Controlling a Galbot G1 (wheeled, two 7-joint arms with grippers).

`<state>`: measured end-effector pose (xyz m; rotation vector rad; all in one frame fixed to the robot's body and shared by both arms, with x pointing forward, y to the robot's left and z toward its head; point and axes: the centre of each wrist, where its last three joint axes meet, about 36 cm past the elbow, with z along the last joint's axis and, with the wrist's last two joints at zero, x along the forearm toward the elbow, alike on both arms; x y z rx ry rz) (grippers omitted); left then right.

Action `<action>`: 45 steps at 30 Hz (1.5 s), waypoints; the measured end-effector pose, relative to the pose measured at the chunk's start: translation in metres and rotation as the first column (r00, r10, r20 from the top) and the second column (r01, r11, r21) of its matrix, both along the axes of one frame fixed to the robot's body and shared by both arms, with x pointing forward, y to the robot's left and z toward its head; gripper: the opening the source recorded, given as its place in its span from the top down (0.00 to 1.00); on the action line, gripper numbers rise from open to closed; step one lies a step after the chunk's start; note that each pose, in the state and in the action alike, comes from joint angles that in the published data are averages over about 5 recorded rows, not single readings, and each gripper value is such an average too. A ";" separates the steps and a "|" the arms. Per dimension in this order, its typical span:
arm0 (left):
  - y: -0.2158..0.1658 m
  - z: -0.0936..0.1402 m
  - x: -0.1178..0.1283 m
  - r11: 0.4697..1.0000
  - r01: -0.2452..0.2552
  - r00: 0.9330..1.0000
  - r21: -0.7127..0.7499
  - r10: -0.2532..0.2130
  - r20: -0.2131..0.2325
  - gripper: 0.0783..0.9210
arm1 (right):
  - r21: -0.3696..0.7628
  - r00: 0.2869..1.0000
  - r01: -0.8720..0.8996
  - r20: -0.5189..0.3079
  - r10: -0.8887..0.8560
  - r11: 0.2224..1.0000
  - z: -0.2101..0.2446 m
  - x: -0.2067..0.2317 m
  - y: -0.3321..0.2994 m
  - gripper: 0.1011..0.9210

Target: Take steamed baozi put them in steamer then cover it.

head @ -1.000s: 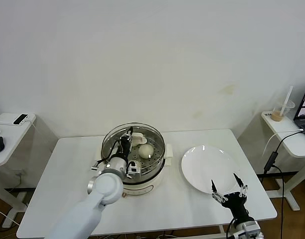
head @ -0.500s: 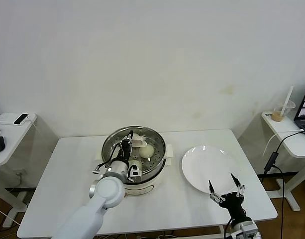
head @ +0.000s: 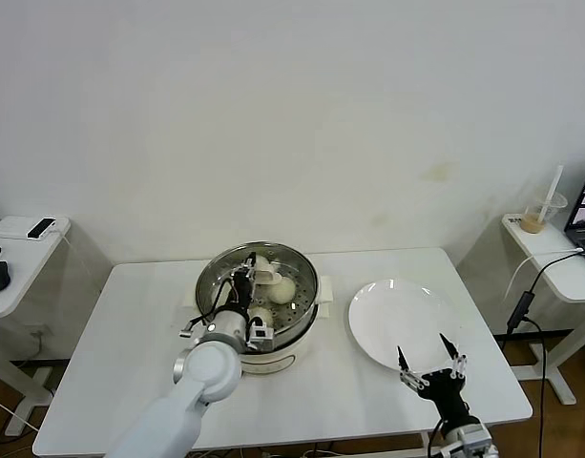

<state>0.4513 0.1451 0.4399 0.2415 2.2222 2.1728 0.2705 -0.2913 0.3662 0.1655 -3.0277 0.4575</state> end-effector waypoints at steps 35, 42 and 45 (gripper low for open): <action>0.052 0.011 -0.130 0.755 0.104 0.995 -0.647 -0.073 0.075 0.12 | 0.038 0.999 -0.035 -0.025 0.036 0.999 -0.010 -0.007 -0.005 0.12; 0.083 0.002 -0.155 0.471 -0.008 0.998 -0.882 0.061 0.024 0.12 | 0.083 0.998 -0.062 -0.022 0.064 0.995 -0.010 -0.010 0.001 0.12; 0.093 -0.006 -0.166 0.371 -0.050 0.993 -0.927 0.119 -0.005 0.12 | 0.107 0.997 -0.065 -0.029 0.069 0.992 -0.011 -0.012 0.004 0.12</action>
